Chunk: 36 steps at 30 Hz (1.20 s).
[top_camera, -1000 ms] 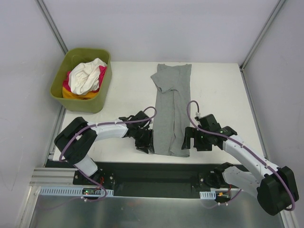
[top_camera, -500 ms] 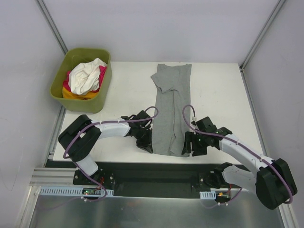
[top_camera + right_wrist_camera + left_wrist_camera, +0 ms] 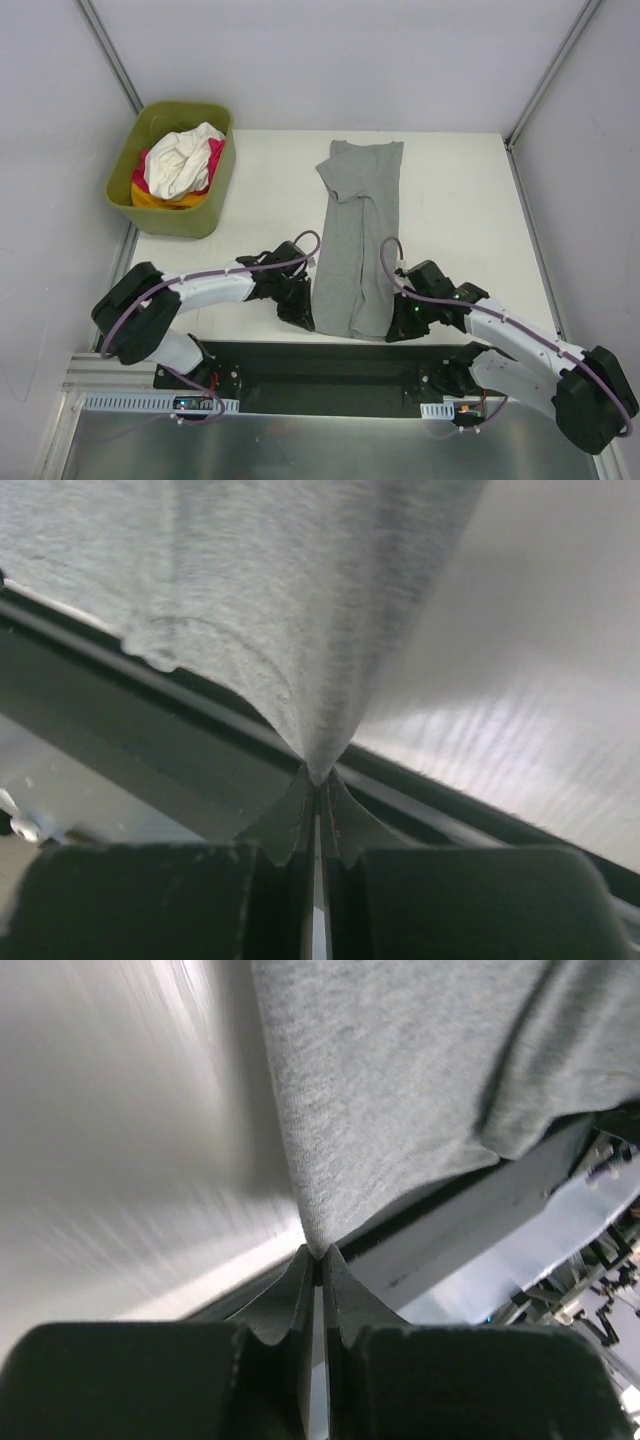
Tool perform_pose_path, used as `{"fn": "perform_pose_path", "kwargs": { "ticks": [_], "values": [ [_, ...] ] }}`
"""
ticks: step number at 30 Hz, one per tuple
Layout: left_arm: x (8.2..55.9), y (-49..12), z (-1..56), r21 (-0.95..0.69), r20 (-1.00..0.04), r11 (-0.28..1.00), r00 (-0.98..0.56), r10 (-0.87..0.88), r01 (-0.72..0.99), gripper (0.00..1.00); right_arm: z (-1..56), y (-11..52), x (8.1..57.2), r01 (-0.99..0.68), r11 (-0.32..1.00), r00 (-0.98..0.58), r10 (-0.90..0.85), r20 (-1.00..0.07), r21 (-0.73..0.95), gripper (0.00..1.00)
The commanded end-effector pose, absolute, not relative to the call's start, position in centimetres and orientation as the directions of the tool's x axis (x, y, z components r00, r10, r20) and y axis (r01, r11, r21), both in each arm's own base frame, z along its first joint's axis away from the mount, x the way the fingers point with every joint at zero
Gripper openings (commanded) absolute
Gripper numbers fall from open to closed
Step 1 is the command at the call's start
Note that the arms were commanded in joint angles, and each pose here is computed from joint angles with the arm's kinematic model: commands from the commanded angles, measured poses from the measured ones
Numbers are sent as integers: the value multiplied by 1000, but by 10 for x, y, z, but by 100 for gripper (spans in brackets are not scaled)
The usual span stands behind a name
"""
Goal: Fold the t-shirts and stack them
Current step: Grab the bottom of the folded rectangular tshirt with both arms, then fold the folded rectangular tshirt in 1/3 of the way
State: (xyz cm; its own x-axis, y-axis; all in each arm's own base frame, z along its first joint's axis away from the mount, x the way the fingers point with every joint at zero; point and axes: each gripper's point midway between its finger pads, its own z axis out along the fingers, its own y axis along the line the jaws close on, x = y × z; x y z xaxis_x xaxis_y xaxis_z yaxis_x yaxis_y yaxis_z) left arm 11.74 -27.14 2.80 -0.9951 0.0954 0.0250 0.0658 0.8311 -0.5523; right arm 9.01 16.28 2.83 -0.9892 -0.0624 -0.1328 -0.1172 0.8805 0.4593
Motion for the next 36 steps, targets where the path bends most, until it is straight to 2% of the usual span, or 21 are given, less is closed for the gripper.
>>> {"fn": "perform_pose_path", "kwargs": {
  "ticks": [1,4,10,14,18,24,27,31,36],
  "values": [
    [91,-267,58,-628,40,776,-994,100,53,0,50,182,65,-190,814,-981,-135,-139,548,1],
    [84,-266,69,-650,42,758,-994,101,50,0,65,185,67,-250,812,-964,-155,-217,528,1],
    [121,-271,91,-601,-119,786,-989,89,144,0,104,185,118,-335,854,-891,-151,-428,398,1],
    [153,-273,105,-587,-194,793,-979,57,162,0,115,178,151,-350,894,-843,-170,-510,281,0],
    [194,-282,128,-574,-303,793,-953,24,203,0,121,173,183,-307,921,-824,-131,-552,240,1],
    [260,-287,147,-551,-385,809,-922,-32,202,0,140,172,227,-267,937,-785,-77,-614,223,1],
    [289,-292,152,-551,-406,806,-913,-32,217,0,140,164,248,-228,953,-796,-64,-602,201,1],
    [319,-302,154,-562,-415,793,-910,-26,234,0,163,165,287,-219,951,-756,-25,-654,217,1],
    [357,-304,159,-558,-443,800,-895,-60,223,0,163,169,328,-222,949,-767,-28,-641,225,1]
  ]
}}
